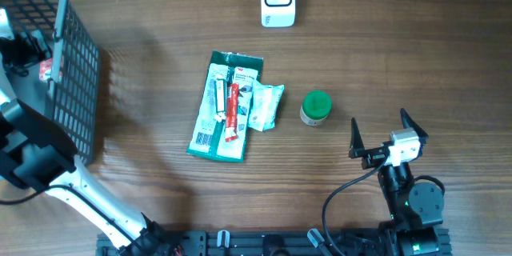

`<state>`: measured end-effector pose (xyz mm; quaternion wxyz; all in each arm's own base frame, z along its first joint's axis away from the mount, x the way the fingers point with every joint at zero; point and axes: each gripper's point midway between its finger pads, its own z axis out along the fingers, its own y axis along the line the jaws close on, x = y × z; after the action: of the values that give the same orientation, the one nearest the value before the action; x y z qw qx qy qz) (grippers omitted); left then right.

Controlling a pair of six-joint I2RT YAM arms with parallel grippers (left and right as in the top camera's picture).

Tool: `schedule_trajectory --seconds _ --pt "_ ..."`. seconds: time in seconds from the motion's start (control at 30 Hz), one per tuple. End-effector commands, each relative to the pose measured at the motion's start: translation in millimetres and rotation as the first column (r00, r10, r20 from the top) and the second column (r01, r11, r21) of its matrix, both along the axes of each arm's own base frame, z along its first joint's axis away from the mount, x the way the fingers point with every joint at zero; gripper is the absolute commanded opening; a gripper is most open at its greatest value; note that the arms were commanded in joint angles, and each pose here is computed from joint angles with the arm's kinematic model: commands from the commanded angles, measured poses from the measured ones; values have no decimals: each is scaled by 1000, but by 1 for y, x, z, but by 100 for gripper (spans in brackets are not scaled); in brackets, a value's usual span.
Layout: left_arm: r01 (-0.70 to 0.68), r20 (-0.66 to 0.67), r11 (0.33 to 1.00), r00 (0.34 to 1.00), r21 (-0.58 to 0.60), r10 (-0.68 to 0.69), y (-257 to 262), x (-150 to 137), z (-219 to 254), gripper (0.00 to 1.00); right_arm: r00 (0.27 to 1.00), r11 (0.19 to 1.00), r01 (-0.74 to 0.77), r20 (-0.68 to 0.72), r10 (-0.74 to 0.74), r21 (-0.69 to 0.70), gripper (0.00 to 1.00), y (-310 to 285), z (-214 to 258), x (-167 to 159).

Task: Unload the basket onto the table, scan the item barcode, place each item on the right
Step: 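Reach back into the basket and grasp the red Bellione pack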

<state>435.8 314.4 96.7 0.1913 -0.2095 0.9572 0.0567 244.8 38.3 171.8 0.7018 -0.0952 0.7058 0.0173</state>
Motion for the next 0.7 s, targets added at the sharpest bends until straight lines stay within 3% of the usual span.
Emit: schedule_trajectory --seconds 0.0,0.3,0.37,0.47,0.5,0.67 --pt "72 -1 995 997 -67 -73 -10 13 -37 100 1000 1000 -6 3 6 6 100 1 1 0" --pt "77 -50 988 995 -137 -84 -18 12 -87 98 1000 1000 -6 3 6 5 100 1 1 0" --pt "75 -58 987 995 -144 -84 -20 10 -90 85 1000 1000 -6 3 6 6 100 1 1 0" --pt "74 -61 986 995 -146 -84 -20 9 -88 54 1000 1000 -6 3 6 5 100 1 1 0" --pt "74 -61 987 995 -145 -84 -20 8 -87 49 1000 1000 -6 3 6 5 100 1 1 0" --pt "76 -39 989 996 -128 -82 -22 9 -63 47 1000 1000 -6 3 6 6 100 1 1 0"
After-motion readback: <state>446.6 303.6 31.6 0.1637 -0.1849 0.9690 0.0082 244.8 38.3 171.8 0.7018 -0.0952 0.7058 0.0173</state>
